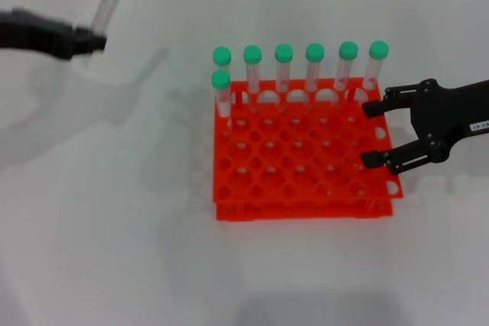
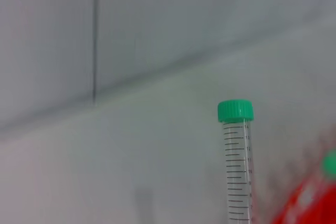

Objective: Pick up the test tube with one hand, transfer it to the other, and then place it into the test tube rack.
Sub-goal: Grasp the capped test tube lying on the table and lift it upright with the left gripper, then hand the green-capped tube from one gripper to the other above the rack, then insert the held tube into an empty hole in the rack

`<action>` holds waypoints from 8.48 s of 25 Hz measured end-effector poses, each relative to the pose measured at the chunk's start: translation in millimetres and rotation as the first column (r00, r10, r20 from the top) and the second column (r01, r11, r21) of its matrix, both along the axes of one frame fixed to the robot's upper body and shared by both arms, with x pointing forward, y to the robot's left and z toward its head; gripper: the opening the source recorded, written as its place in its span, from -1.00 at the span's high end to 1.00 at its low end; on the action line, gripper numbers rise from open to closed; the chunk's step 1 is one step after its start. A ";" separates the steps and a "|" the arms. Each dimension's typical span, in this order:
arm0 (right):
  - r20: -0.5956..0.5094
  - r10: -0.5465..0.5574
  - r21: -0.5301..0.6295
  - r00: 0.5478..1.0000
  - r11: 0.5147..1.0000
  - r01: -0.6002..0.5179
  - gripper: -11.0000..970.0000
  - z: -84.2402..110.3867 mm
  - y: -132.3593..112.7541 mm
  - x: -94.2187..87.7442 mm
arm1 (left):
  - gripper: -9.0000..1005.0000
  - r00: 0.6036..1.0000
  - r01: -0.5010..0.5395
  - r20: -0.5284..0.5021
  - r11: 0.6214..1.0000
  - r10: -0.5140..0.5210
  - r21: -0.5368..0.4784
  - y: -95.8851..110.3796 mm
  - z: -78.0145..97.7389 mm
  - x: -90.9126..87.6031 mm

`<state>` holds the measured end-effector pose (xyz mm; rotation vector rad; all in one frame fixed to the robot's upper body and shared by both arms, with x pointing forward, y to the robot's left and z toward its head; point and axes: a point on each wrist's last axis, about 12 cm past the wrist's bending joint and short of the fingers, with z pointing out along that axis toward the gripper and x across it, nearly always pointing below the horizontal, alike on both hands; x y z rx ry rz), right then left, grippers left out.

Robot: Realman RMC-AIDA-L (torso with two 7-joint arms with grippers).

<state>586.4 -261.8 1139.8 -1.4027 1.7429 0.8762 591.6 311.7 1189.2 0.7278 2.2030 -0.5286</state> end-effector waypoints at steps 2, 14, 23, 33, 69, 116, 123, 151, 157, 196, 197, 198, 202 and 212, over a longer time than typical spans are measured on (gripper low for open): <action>-0.002 0.000 0.004 1.000 1.000 0.000 -0.80 -0.6 1.3 -0.4 | 0.59 0.986 0.022 0.166 0.996 -0.008 -0.082 0.2 3.7 -2.3; 0.009 -0.018 0.043 1.000 0.999 0.018 -0.80 -5.1 8.8 -5.4 | 0.59 0.915 0.221 0.397 0.910 -0.070 -0.350 -19.0 -6.1 6.0; 0.031 -0.033 0.060 0.999 0.998 0.031 -0.80 -6.3 17.6 -5.6 | 0.58 0.907 0.397 0.276 0.860 -0.317 -0.320 -56.4 -16.6 29.7; 0.028 -0.050 0.069 0.998 0.996 0.048 -0.80 -6.7 17.4 -5.2 | 0.58 0.845 0.532 0.184 0.821 -0.502 -0.205 -87.7 -14.4 36.0; -0.182 -0.294 0.304 0.938 0.891 0.338 -0.79 8.5 -9.6 -0.3 | 0.56 0.770 0.626 0.202 0.778 -0.605 -0.054 -128.8 -47.7 29.8; -0.131 -0.384 0.669 0.914 0.647 0.367 -0.54 -42.2 31.5 -20.8 | 0.54 0.744 0.643 0.266 0.765 -0.613 -0.033 -145.0 -46.4 31.4; -0.131 -0.384 0.669 0.914 0.646 0.367 -0.46 -42.0 31.8 -20.6 | 0.54 0.743 0.645 0.265 0.763 -0.615 -0.035 -147.0 -47.4 30.4; -0.139 -0.385 0.671 0.912 0.641 0.372 0.45 -44.1 29.1 -24.2 | 0.53 0.753 0.643 0.229 0.764 -0.617 -0.052 -156.5 -48.2 29.5; -0.141 -0.385 0.671 0.912 0.640 0.374 0.45 -44.4 28.8 -24.6 | 0.45 0.753 0.646 0.211 0.761 -0.623 -0.059 -160.0 -46.1 28.7; 0.029 -0.185 0.527 0.982 0.838 0.143 0.43 -0.4 40.4 -2.4 | -0.76 0.941 0.212 0.322 0.923 -0.104 -0.321 32.5 -44.8 -148.4; 0.032 -0.175 0.520 0.984 0.844 0.133 0.43 1.2 43.2 -0.5 | -0.76 0.939 0.202 0.333 0.919 -0.084 -0.339 37.0 -49.5 -153.6; 0.033 -0.167 0.511 0.985 0.850 0.127 0.43 2.4 45.8 1.3 | -0.76 0.940 0.186 0.335 0.917 -0.061 -0.354 41.6 -54.6 -158.0; 0.039 -0.141 0.488 0.989 0.867 0.105 0.43 6.5 56.2 7.3 | -0.76 0.946 0.126 0.323 0.905 0.014 -0.407 55.1 -74.7 -170.4; 0.048 -0.120 0.421 0.992 0.903 0.089 0.42 16.5 78.1 24.6 | -0.76 0.948 0.054 0.306 0.908 0.084 -0.416 61.0 -107.4 -185.0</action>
